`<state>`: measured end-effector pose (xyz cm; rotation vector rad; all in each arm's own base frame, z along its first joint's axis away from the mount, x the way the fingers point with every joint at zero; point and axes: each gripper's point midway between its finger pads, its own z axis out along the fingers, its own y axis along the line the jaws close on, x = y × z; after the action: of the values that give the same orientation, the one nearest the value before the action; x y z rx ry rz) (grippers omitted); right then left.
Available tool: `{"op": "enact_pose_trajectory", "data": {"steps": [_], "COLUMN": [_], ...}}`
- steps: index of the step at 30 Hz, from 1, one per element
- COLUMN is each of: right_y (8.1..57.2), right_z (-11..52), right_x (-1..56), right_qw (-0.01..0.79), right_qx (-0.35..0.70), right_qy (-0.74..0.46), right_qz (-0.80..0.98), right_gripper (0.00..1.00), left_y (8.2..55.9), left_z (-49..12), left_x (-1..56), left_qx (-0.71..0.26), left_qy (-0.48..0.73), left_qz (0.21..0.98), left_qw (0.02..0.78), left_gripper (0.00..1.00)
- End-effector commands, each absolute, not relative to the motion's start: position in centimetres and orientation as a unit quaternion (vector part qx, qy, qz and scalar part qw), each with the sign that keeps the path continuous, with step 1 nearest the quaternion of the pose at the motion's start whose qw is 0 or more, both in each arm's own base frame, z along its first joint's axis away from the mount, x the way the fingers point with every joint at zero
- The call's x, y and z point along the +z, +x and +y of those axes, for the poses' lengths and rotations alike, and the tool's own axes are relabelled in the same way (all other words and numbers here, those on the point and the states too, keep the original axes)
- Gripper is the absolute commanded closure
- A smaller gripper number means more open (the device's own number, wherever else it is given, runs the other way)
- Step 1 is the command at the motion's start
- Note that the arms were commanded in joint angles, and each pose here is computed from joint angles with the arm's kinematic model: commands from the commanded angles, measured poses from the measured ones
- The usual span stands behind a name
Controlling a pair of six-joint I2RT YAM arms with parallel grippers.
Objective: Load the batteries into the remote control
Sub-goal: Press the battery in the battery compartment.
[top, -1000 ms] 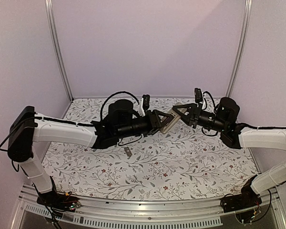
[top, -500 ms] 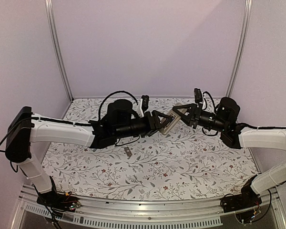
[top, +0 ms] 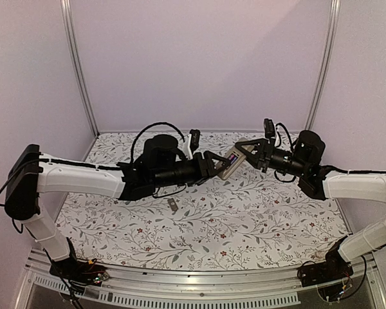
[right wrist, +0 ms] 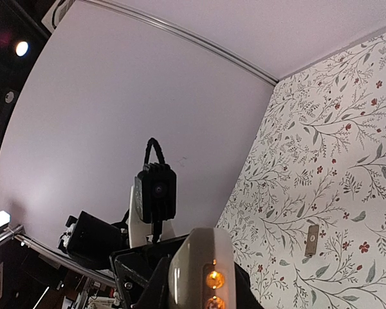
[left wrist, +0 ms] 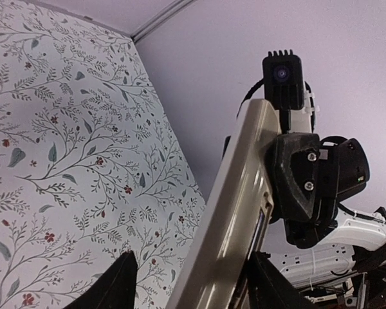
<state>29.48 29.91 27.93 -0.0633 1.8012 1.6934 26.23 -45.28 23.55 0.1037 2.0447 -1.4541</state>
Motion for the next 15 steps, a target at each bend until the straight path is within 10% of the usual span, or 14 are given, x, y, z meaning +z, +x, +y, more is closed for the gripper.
{"op": "enact_pose_trajectory", "data": {"steps": [1,15], "right_y": [29.3,29.9], "right_z": [29.4,28.0], "right_x": [32.0,23.8], "right_qw": [0.363,0.328], "right_qx": [0.671,0.575], "right_qy": [-0.046,-0.035], "right_qz": [0.645,0.749], "right_gripper": [1.0,1.0], "left_y": [26.1,26.9], "left_z": [-44.0,-38.1], "left_x": [19.7,27.9], "left_qx": [-0.479,-0.369], "left_qy": [0.058,0.145], "left_qz": [0.823,0.812], "left_qw": [0.299,0.429], "left_gripper": [0.4,0.1]}}
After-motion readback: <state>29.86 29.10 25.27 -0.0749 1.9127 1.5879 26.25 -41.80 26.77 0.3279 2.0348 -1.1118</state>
